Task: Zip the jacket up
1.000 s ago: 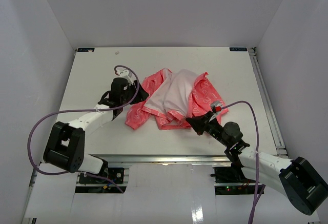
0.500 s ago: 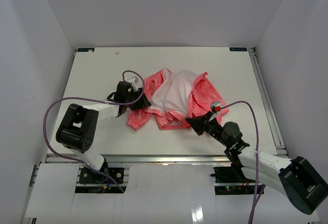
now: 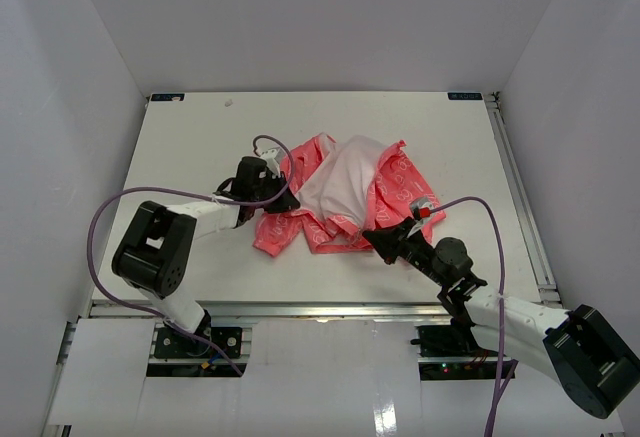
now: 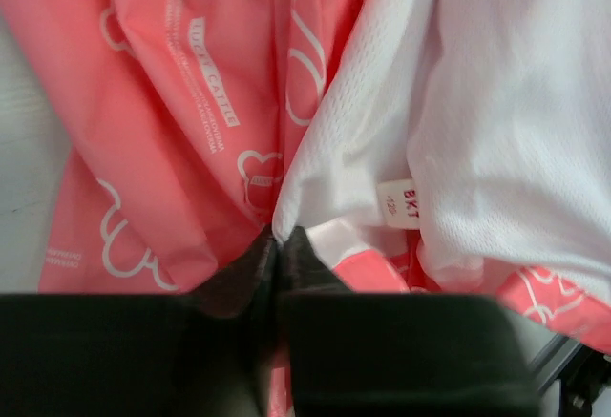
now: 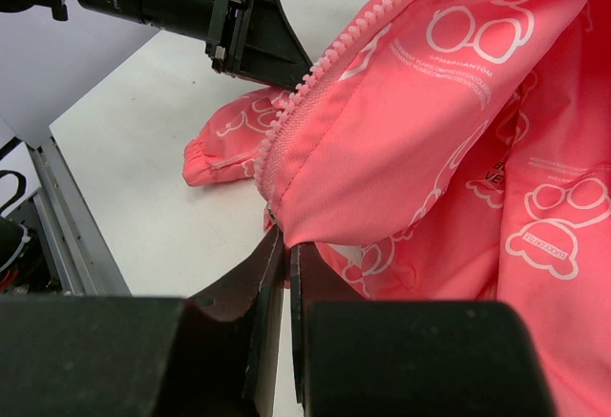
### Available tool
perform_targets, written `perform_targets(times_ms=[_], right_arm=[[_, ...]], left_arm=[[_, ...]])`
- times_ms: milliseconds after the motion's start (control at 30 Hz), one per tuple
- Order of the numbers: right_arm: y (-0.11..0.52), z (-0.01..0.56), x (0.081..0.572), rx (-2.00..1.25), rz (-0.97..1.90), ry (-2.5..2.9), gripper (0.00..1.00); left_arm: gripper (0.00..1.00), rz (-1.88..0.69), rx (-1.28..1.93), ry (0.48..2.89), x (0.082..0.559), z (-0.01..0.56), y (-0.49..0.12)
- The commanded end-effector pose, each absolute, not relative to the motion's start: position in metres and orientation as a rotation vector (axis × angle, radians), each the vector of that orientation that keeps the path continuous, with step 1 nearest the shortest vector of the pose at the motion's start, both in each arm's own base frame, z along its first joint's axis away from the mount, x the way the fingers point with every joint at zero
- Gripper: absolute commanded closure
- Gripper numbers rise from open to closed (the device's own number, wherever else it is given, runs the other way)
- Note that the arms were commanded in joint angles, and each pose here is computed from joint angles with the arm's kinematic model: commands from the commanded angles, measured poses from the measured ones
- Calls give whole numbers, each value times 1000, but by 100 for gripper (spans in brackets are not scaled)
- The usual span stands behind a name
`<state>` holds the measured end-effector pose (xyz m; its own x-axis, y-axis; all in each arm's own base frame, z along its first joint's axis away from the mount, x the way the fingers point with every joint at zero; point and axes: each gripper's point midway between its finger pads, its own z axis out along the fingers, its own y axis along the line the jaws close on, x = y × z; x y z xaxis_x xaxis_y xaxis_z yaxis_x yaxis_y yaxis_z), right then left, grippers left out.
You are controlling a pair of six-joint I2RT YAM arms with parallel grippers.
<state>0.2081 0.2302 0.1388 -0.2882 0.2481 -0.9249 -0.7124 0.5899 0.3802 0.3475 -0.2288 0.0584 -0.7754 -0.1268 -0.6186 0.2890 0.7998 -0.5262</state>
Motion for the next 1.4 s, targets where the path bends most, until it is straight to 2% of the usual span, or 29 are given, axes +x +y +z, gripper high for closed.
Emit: perform_targets(times_ms=[0, 167, 300, 367, 633, 700, 733, 900, 967, 1167, 1233, 1367], right_arm=[[221, 110, 202, -396, 951, 1664, 92], [242, 123, 208, -432, 1031, 1632, 92], [250, 120, 215, -427, 1045, 1653, 92], [250, 115, 217, -418, 1034, 1668, 92], [241, 98, 219, -381, 987, 1723, 92], [235, 93, 219, -364, 957, 1744, 92], [232, 90, 219, -356, 941, 1752, 92], [221, 92, 219, -327, 892, 1748, 92], [219, 94, 218, -324, 888, 1742, 92], [218, 101, 216, -327, 899, 1720, 92], [218, 101, 216, -326, 897, 1721, 92], [218, 102, 215, -333, 899, 1717, 92]], left_arm=[[99, -585, -8, 2309, 372, 72, -202], [100, -250, -205, 2252, 376, 103, -144], [100, -191, -269, 2149, 362, 142, -125], [100, -244, -204, 2135, 354, 151, -141], [98, -544, 375, 2172, 289, 114, -295], [89, -622, 470, 2169, 274, 106, -318], [82, -640, 491, 2170, 270, 104, -322], [27, -693, 453, 2068, 265, 133, -316], [19, -729, 432, 2005, 262, 156, -311], [19, -822, 311, 2001, 272, 181, -284], [22, -909, 269, 2020, 272, 172, -273], [36, -1092, 163, 2060, 262, 157, -263]])
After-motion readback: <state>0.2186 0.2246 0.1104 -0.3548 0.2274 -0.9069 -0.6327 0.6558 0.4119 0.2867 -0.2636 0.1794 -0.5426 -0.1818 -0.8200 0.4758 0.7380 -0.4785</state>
